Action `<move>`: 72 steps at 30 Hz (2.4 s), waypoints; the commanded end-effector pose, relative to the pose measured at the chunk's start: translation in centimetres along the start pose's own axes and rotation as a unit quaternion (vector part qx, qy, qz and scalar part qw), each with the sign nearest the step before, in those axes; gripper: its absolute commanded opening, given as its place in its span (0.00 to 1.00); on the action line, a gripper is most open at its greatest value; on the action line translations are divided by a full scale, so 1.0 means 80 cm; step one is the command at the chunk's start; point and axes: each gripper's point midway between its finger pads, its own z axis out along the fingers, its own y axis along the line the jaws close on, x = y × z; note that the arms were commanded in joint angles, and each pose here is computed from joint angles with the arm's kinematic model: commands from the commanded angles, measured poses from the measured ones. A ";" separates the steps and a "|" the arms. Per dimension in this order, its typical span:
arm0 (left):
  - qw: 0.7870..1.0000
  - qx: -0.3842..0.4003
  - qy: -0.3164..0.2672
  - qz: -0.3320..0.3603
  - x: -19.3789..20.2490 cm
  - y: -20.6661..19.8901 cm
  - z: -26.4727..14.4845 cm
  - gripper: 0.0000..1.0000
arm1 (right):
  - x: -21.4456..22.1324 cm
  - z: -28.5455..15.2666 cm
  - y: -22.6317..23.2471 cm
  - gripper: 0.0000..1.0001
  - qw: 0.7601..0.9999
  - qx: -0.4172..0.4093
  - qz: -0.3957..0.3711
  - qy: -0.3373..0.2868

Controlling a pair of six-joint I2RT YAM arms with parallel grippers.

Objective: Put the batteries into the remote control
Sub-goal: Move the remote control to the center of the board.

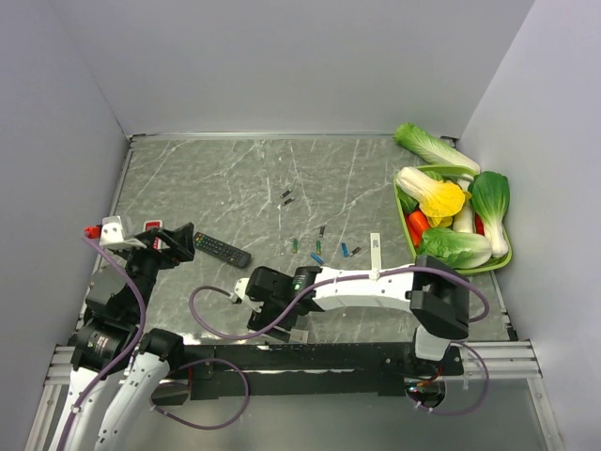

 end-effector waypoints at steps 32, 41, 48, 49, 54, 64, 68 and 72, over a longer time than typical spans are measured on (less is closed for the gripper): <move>1.000 -0.009 -0.006 0.007 -0.004 0.003 0.010 0.99 | -0.055 0.023 -0.077 0.19 0.994 0.065 -0.083 -0.013; 1.000 -0.009 0.000 0.010 -0.001 0.003 0.014 0.99 | -0.078 0.034 -0.133 0.22 0.996 0.036 -0.082 -0.029; 1.000 -0.007 0.005 0.012 0.000 0.002 0.018 0.99 | -0.057 0.051 -0.133 0.26 0.997 0.016 -0.081 0.000; 1.000 -0.006 0.004 0.012 0.000 0.001 0.018 0.99 | -0.055 0.052 -0.134 0.29 0.997 0.017 -0.080 0.002; 1.000 -0.005 0.009 0.013 0.002 0.000 0.021 0.99 | -0.071 0.030 -0.140 0.59 0.997 0.032 -0.068 -0.009; 1.000 -0.008 0.009 0.015 0.002 0.002 0.021 0.99 | -0.122 -0.092 -0.168 0.91 0.989 0.067 0.021 -0.128; 1.000 -0.007 0.008 0.014 0.001 0.001 0.022 0.99 | -0.109 -0.115 -0.215 0.99 0.973 0.112 0.139 -0.149; 1.000 -0.009 0.008 0.015 0.001 0.002 0.022 0.99 | -0.063 -0.105 -0.265 1.00 0.950 0.129 0.264 -0.105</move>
